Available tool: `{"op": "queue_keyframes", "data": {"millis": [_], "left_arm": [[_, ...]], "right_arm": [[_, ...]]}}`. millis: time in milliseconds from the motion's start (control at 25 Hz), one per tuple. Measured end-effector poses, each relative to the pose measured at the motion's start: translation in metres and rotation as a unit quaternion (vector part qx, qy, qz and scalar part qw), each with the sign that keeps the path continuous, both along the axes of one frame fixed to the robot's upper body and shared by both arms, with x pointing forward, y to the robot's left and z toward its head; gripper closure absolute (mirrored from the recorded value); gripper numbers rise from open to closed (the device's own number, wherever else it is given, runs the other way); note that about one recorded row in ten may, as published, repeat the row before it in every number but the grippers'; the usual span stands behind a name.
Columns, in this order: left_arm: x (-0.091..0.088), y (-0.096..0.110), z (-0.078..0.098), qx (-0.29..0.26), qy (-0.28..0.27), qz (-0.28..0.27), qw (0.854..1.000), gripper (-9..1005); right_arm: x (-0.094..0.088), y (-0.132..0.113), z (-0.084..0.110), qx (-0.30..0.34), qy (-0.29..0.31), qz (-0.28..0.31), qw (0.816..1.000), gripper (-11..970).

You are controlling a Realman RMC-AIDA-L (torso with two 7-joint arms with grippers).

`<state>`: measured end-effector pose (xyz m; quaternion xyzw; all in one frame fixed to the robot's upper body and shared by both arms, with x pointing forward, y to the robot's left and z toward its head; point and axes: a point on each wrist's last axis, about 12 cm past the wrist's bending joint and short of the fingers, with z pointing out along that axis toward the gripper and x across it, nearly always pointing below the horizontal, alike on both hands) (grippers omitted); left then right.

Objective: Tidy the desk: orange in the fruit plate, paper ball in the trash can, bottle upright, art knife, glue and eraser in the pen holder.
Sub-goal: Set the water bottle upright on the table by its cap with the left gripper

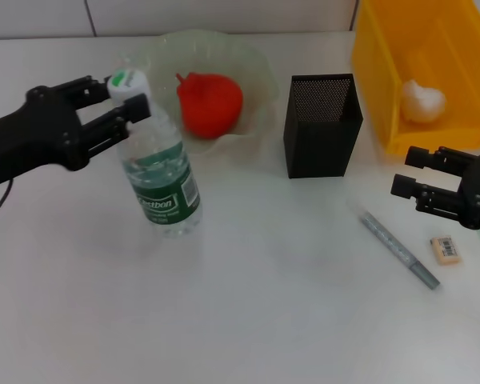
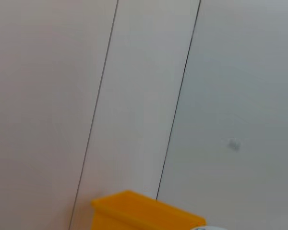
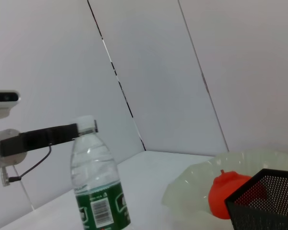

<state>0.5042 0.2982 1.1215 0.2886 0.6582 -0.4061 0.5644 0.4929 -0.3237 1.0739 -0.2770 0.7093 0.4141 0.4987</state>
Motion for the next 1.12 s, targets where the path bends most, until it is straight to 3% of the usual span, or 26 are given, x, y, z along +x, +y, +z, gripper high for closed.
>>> {"op": "queue_keyframes", "data": {"millis": [160,360,800,1120], "left_arm": [[-0.008,0.008,-0.01,-0.025,-0.034,-0.01,0.999,553],[-0.013,0.006,-0.021,-0.015,-0.081,-0.016,0.996,553],[0.0,-0.009,-0.041,0.015,-0.104,0.005,0.994,556],[0.01,-0.021,-0.054,0.041,-0.081,0.009,0.996,545]], "right_arm": [[0.005,0.003,0.0,-0.005,0.0,0.0,1.0,281],[0.008,0.009,-0.001,0.0,-0.001,0.006,1.0,281],[0.007,0.016,-0.005,0.006,-0.007,0.012,1.0,281],[0.005,0.017,-0.007,0.01,-0.008,0.01,1.0,282]]}}
